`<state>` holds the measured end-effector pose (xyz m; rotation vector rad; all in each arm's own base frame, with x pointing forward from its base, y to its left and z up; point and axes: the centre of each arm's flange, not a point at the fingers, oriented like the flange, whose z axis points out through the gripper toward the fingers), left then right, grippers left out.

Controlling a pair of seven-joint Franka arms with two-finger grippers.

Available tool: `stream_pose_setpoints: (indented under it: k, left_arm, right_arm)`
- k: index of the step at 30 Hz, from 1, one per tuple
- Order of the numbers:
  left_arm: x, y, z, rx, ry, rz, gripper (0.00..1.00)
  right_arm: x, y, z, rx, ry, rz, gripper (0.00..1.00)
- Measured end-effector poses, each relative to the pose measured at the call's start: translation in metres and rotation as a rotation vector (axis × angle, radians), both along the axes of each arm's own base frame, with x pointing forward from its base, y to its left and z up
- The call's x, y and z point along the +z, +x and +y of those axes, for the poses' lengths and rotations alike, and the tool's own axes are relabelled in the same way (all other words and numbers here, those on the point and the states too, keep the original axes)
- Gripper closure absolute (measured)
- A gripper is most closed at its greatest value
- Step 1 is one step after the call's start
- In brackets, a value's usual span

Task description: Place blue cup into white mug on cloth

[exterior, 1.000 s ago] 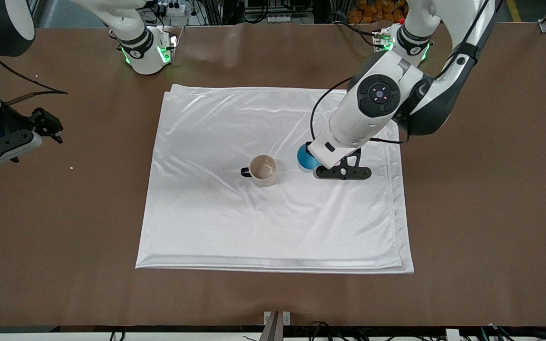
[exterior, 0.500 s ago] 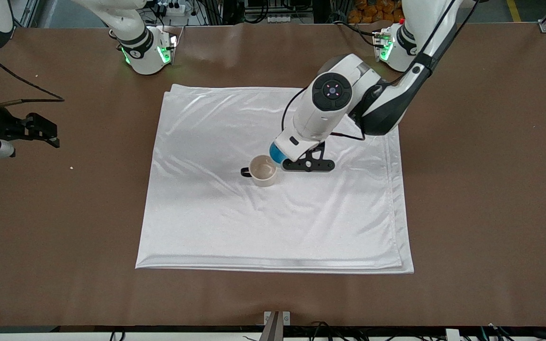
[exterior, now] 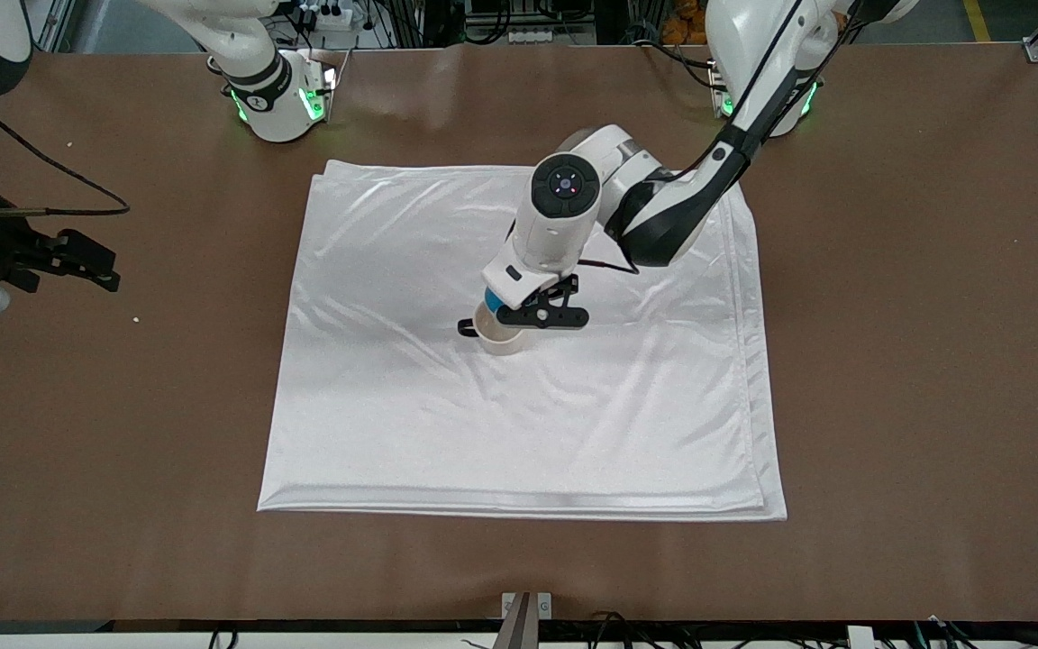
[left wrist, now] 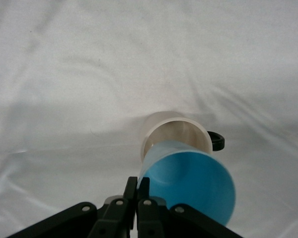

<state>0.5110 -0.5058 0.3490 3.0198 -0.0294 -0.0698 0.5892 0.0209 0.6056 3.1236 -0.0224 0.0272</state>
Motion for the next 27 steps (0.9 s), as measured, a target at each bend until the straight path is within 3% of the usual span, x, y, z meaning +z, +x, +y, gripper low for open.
stream_pose_setpoints:
  k: [7,15,27]
  left_arm:
    - [-0.008,0.008,-0.003,0.008,-0.013,-0.005,0.96]
    - [-0.020,0.003,-0.012,-0.003,-0.008,-0.023,0.96]
    - [-0.026,0.002,-0.015,0.007,0.003,-0.024,0.95]
  right_arm:
    - [-0.009,-0.016,0.003,-0.040,-0.010,-0.028,0.00]
    - [-0.011,-0.040,0.006,-0.073,-0.022,-0.026,0.00]
    - [-0.012,-0.048,0.005,-0.084,-0.015,-0.027,0.00]
